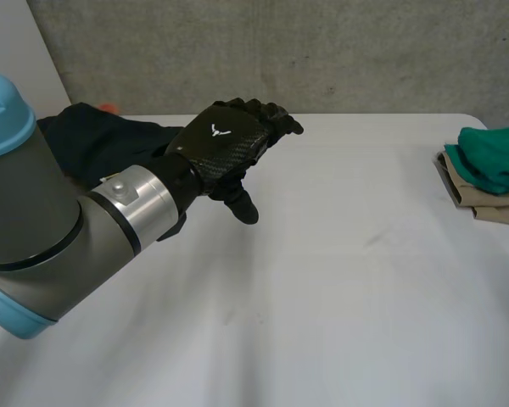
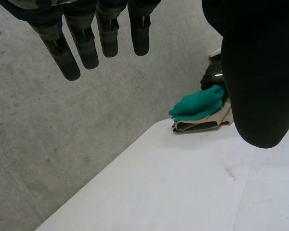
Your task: Fold the laundry.
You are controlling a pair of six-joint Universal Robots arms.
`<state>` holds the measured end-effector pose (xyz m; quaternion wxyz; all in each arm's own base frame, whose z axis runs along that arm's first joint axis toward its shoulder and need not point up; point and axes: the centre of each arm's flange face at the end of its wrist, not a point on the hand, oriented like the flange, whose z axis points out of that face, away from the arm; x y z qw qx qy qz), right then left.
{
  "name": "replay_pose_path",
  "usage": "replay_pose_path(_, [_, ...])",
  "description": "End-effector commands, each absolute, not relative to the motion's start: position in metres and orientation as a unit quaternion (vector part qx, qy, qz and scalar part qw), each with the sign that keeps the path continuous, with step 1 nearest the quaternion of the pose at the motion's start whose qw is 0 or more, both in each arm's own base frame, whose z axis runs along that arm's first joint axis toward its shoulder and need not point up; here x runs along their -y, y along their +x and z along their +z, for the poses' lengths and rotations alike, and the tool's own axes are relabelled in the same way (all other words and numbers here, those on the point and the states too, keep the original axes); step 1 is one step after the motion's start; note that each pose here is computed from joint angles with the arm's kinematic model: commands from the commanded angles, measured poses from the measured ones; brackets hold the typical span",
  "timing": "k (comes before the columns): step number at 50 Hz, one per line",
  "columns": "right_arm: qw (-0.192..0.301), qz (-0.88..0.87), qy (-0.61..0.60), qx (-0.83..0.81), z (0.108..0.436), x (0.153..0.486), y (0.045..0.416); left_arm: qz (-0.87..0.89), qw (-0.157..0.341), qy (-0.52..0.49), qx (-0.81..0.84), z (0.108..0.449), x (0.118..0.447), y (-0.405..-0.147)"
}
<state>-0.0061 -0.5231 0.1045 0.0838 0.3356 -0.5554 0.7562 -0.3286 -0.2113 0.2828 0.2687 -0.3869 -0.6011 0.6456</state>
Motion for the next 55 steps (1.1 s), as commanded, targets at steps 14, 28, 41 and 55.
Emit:
replay_pose_path(14, [0.125, 0.631, 0.162, 0.748, 0.177, 0.454, -0.048, 0.647, 0.269, -0.387, 0.599, 0.285, 0.21, -0.329])
replay_pose_path(28, [0.37, 0.633, 0.146, 0.664, 0.272, 0.453, -0.096, 0.662, 0.266, -0.383, 0.586, 0.296, 0.212, -0.327])
replay_pose_path(41, [0.082, 0.816, 0.298, 0.488, 0.306, 0.377, 0.146, 0.736, 0.094, -0.254, 0.621, 0.294, 0.328, -0.27])
replay_pose_path(55, [-0.055, 0.715, 0.411, 0.563, 0.195, 0.29, 0.233, 0.687, -0.081, -0.312, 0.652, 0.175, 0.442, -0.213])
